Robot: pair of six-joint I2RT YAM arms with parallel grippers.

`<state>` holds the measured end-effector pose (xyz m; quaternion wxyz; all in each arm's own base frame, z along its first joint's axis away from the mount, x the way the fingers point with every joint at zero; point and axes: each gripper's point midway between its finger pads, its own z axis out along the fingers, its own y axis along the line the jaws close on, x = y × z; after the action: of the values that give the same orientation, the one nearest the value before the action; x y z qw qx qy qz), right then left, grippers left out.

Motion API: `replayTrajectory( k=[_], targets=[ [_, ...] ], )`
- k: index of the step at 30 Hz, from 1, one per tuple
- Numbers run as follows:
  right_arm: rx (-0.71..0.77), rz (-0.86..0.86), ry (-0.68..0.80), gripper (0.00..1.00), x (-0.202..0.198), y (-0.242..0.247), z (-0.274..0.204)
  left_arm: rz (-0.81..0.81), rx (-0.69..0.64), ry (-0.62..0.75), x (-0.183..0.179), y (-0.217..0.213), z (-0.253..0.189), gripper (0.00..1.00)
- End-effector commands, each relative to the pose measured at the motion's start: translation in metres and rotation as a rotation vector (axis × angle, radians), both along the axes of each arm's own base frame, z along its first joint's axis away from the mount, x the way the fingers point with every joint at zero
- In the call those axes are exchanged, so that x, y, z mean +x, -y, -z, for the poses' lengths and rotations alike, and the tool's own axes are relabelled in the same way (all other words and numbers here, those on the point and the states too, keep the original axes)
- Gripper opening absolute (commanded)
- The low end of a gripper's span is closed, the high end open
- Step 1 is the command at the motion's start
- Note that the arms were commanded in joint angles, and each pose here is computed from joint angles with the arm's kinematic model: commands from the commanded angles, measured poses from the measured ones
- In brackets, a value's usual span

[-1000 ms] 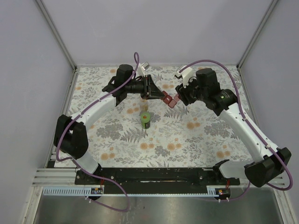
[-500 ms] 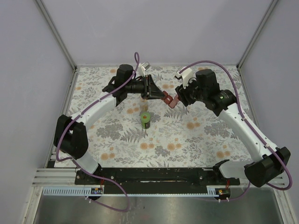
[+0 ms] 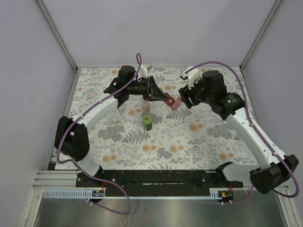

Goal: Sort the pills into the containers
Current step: Open the pill container at the center of the board.

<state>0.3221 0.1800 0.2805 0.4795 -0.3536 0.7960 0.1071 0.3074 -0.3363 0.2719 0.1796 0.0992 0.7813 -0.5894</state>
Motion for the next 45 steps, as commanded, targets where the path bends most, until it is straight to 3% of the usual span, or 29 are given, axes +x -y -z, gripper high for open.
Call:
replayTrajectory(
  k=[1,8,25,32,45],
  targets=[
    [0.061,0.042,0.083,0.7,-0.006,0.009,-0.043,-0.002,-0.015,0.064,0.005,0.002,-0.008,0.0],
    [0.116,-0.017,0.049,0.76,-0.019,-0.002,-0.046,-0.008,-0.022,0.024,0.009,0.004,0.0,0.0],
    [0.102,-0.042,0.012,0.79,-0.014,-0.009,-0.035,-0.05,-0.215,0.001,0.019,0.012,-0.005,0.0],
    [0.016,-0.123,0.029,0.79,-0.024,-0.018,-0.027,-0.089,-0.133,-0.008,0.026,0.012,0.009,0.0],
    [-0.092,-0.215,-0.006,0.76,-0.008,-0.05,-0.014,-0.082,-0.113,-0.005,0.022,0.012,0.008,0.0]
  ],
)
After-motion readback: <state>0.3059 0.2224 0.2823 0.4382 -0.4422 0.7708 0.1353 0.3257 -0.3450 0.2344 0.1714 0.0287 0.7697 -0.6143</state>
